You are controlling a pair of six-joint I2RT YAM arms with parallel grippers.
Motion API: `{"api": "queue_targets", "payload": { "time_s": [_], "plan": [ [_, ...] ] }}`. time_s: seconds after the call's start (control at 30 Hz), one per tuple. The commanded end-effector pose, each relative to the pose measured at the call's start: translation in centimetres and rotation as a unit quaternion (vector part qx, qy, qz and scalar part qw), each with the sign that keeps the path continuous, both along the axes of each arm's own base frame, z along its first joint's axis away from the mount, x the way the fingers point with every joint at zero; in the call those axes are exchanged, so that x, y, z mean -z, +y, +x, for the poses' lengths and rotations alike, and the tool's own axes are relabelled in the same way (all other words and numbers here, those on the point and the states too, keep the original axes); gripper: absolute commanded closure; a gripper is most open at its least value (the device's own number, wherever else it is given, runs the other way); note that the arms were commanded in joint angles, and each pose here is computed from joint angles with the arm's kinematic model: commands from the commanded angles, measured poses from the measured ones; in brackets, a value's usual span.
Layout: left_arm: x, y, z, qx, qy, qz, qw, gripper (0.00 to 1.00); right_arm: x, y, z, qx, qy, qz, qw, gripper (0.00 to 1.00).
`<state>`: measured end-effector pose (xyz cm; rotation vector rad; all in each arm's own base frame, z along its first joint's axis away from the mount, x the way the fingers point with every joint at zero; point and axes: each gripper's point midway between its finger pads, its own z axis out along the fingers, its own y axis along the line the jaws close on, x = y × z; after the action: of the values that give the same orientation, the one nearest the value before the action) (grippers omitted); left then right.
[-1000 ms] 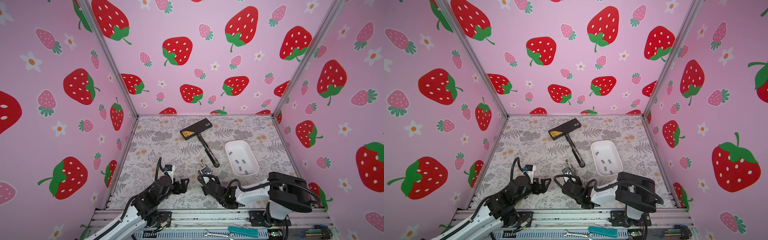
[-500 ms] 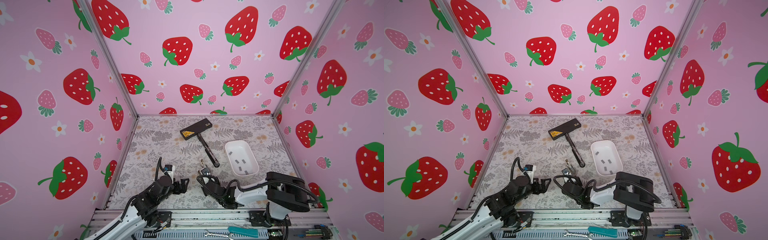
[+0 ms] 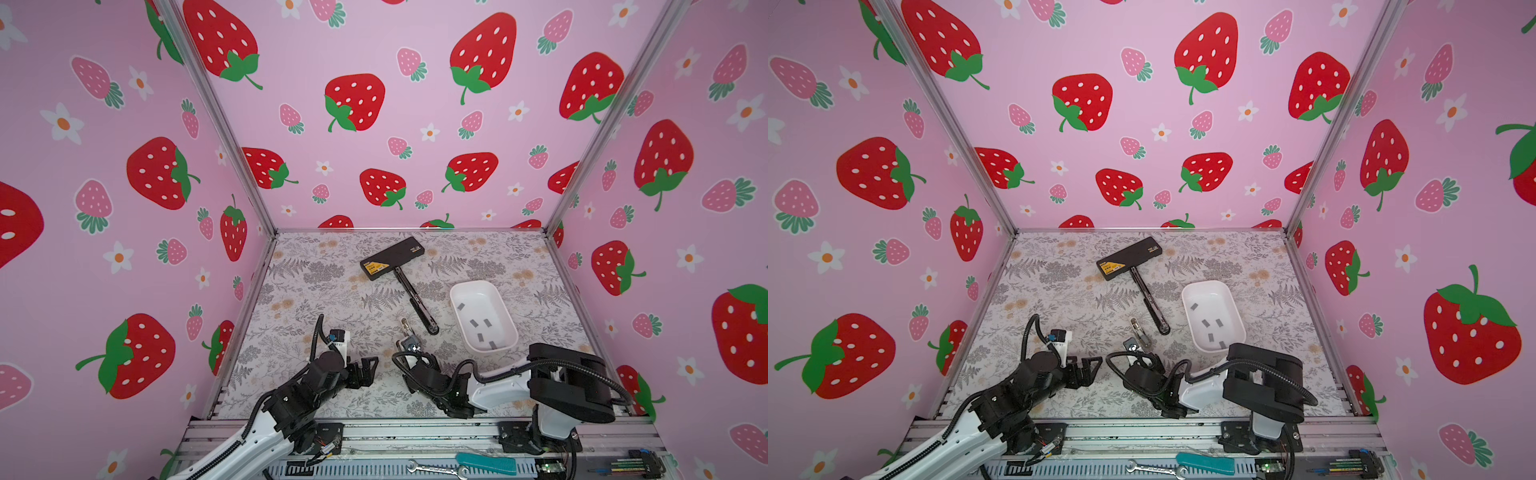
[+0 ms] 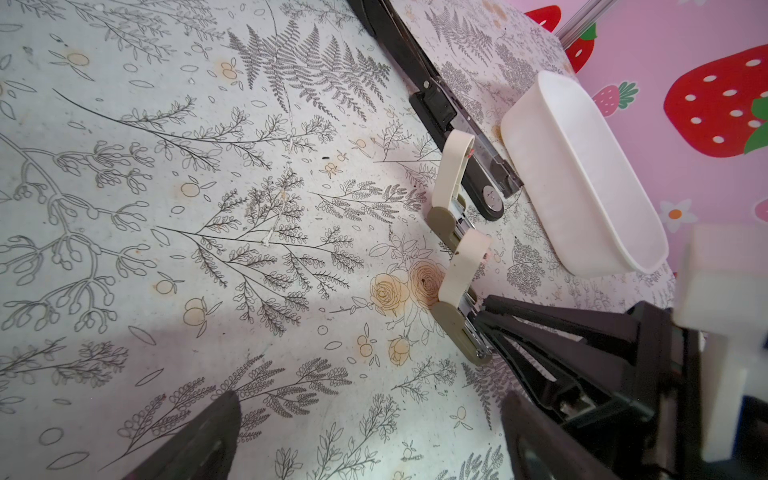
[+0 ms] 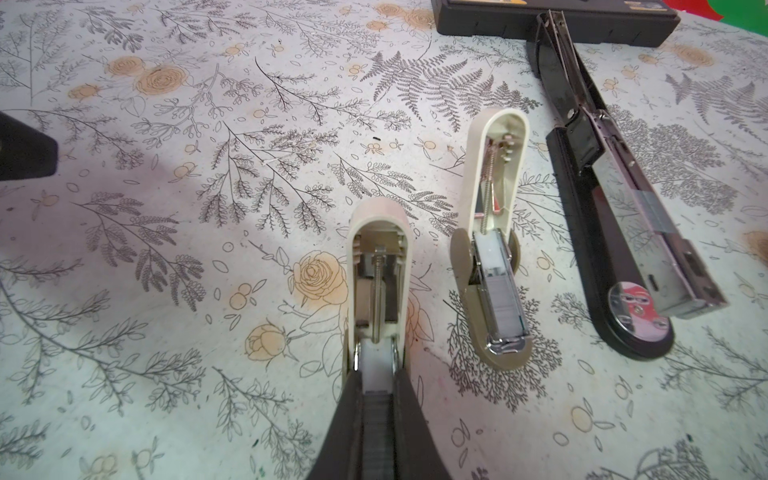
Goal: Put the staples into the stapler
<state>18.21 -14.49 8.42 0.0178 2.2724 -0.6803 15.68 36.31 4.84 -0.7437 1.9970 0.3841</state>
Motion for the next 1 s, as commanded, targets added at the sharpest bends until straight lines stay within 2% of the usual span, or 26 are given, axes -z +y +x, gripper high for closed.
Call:
{"api": "queue_targets", "payload": {
  "time_s": [0.0,0.53,0.97],
  "plan": [
    [-0.7,0.1,0.5,-0.013,-0.011,-0.007,1.000,0.01,0.2,-0.1,0.2,0.006,-0.002,-0.001,1.000,0.99],
    [-0.8,0.1,0.5,-0.013,-0.011,-0.007,1.000,0.01,0.8,0.0,0.0,-0.002,0.005,-0.001,1.000,1.00],
    [-0.7,0.2,0.6,-0.016,-0.011,-0.003,1.000,0.01,1.9,-1.0,-1.0,-0.010,0.039,0.002,0.999,1.00]
  ]
}}
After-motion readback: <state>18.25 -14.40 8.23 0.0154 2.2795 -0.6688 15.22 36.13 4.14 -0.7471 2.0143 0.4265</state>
